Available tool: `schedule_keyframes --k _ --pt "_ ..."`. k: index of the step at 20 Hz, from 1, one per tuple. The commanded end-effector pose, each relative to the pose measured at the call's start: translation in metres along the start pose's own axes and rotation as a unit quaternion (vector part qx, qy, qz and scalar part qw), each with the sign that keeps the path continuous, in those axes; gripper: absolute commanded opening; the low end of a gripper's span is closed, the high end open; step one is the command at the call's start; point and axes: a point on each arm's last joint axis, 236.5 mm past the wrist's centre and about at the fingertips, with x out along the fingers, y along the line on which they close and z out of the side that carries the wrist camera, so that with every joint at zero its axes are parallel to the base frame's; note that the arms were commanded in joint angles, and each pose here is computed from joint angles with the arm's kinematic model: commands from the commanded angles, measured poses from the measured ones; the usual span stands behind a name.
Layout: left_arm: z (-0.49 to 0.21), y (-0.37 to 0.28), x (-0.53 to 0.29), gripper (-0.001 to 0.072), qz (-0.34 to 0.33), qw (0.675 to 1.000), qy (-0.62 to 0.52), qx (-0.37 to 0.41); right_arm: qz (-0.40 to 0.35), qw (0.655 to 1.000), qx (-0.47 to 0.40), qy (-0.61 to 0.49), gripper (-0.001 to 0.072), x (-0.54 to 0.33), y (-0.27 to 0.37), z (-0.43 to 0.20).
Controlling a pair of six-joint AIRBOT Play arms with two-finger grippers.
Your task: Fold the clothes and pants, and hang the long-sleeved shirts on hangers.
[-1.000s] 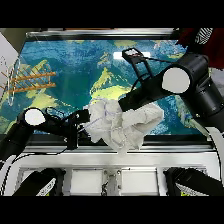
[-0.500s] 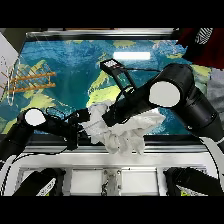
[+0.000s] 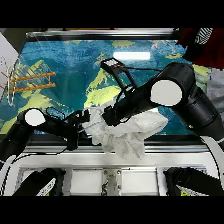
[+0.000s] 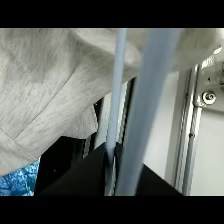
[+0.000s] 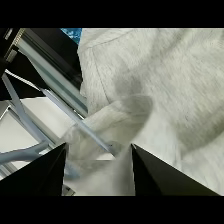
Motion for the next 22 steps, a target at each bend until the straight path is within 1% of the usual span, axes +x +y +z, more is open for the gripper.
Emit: schedule_keyframes --k 1,6,11,15,17,22 --pt "0.001 0.001 0.000 0.0022 0.003 1.000 -0.003 -0.003 0.007 1.000 0.002 0.011 0.0482 -0.001 0.002 -0.005" --pt "0.001 0.001 0.000 0.0023 0.002 1.000 -0.002 -0.004 -0.009 0.999 0.025 0.025 0.0482 -0.009 -0.020 -0.011" --pt "0.000 -0.001 0.000 0.0022 -0.003 1.000 0.000 -0.005 -0.024 0.998 0.055 -0.014 0.0481 -0.036 -0.048 -0.002" --pt "0.000 -0.001 0.000 0.0022 -0.003 1.000 0.000 -0.005 -0.049 0.994 0.093 -0.040 0.0481 -0.061 -0.072 -0.003" --pt "0.000 -0.001 0.000 0.0022 -0.003 1.000 0.000 -0.005 -0.066 0.993 0.099 -0.025 0.0481 -0.063 -0.082 -0.011" --pt "0.000 0.000 0.000 0.0021 -0.002 1.000 0.000 -0.006 -0.102 0.989 0.105 -0.033 0.0481 -0.067 -0.099 -0.010"
